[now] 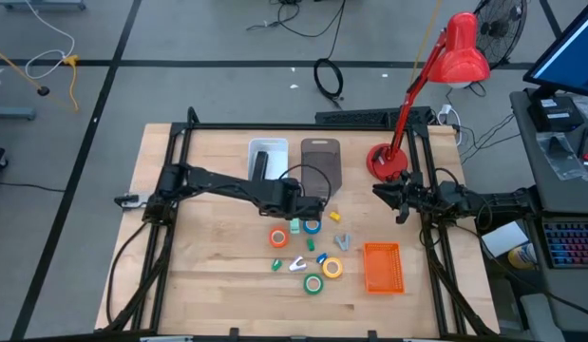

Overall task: Pick and place Stapler, Stapler remover, tape
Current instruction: Put the light green stapler into the white bin

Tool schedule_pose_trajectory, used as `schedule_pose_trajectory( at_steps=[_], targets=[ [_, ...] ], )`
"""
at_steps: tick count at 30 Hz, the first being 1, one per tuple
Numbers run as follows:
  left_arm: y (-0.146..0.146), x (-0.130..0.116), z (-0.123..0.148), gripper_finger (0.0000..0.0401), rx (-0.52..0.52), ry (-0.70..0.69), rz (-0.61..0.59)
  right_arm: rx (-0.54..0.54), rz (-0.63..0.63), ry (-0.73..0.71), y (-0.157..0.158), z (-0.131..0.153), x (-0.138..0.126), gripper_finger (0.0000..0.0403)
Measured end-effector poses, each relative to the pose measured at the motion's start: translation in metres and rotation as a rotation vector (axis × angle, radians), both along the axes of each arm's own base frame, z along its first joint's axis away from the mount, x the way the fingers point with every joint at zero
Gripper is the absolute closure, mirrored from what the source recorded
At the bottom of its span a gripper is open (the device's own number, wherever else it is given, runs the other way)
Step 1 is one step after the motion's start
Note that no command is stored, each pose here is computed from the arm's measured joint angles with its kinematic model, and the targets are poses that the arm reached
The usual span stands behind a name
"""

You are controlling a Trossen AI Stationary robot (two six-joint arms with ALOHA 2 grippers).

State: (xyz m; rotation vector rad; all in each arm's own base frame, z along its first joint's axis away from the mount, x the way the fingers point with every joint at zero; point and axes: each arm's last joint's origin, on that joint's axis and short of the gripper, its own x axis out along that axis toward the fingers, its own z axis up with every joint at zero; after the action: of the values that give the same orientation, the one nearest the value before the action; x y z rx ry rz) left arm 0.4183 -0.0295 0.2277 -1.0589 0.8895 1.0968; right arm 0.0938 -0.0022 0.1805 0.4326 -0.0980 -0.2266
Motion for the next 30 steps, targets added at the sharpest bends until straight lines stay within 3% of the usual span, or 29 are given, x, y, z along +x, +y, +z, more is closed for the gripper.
schedule_pose_trajectory(
  at_steps=[10, 30],
  targets=[
    [0.004, 0.005, -0.017, 0.0158, -0.034, 0.026, 0.077, 0.000, 0.001, 0.002, 0.000, 0.000, 0.000, 0.0330],
    [0.011, 0.014, -0.058, 0.0158, -0.120, 0.137, 0.062, -0.001, 0.001, 0.012, 0.000, -0.001, 0.000, 0.0330]
  ],
)
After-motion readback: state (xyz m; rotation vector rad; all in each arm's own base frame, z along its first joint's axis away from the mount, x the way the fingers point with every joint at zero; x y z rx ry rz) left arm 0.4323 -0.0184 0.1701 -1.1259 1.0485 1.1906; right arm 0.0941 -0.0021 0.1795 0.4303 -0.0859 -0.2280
